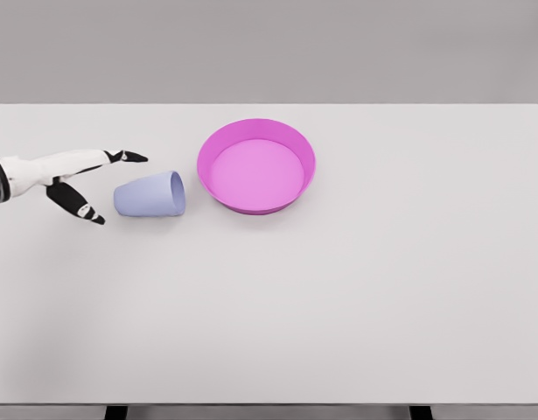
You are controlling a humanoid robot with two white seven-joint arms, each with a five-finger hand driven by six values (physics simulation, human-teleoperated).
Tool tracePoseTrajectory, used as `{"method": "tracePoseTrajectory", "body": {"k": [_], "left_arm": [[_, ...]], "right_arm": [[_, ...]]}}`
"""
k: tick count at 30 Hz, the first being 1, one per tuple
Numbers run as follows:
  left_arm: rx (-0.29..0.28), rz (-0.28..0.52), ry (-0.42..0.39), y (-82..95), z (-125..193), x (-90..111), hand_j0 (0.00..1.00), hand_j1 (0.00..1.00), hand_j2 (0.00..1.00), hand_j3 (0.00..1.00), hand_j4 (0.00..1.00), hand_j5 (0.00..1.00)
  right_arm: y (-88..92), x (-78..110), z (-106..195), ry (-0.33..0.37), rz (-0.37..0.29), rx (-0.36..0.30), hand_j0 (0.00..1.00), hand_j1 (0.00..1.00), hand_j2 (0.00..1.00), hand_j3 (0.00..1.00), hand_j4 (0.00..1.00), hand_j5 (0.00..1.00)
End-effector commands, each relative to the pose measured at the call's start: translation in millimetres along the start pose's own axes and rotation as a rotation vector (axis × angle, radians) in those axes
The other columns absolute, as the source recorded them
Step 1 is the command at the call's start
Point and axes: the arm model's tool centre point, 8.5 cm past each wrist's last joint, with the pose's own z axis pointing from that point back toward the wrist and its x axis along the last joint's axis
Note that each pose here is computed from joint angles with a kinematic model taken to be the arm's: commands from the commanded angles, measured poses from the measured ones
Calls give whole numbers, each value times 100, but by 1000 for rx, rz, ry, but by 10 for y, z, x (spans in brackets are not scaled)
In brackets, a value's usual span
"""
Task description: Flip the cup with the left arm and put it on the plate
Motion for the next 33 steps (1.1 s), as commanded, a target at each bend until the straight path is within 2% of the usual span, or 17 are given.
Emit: {"method": "tracePoseTrajectory", "body": {"k": [1,7,10,11,14,21,26,29,33], "left_arm": [[-2,26,17,-27,-89,26,100,100,100,100,100,100],[-1,90,136,-14,-124,-64,100,100,100,100,100,100],[1,111,168,-5,-127,-73,100,100,100,100,100,100],[0,111,169,-3,-133,-53,100,100,100,100,100,100],[-2,123,198,16,-186,225,100,100,100,100,100,100],[-6,109,143,17,-293,496,100,100,100,100,100,100],[-9,110,134,0,-307,525,100,100,100,100,100,100],[-17,153,207,-40,-306,446,100,100,100,100,100,100],[-19,181,234,-60,-343,447,100,100,100,100,100,100]], "right_arm": [[0,0,0,0,0,0,100,100,100,100,100,100],[0,9,0,0,0,0,100,100,100,100,100,100],[0,10,0,-2,0,0,100,100,100,100,100,100],[0,0,0,0,0,0,100,100,100,100,100,100],[0,0,0,0,0,0,100,100,100,100,100,100],[0,-1,0,1,0,0,100,100,100,100,100,100],[0,0,0,0,0,0,100,100,100,100,100,100],[0,0,0,0,0,0,100,100,100,100,100,100],[0,0,0,0,0,0,100,100,100,100,100,100]]}}
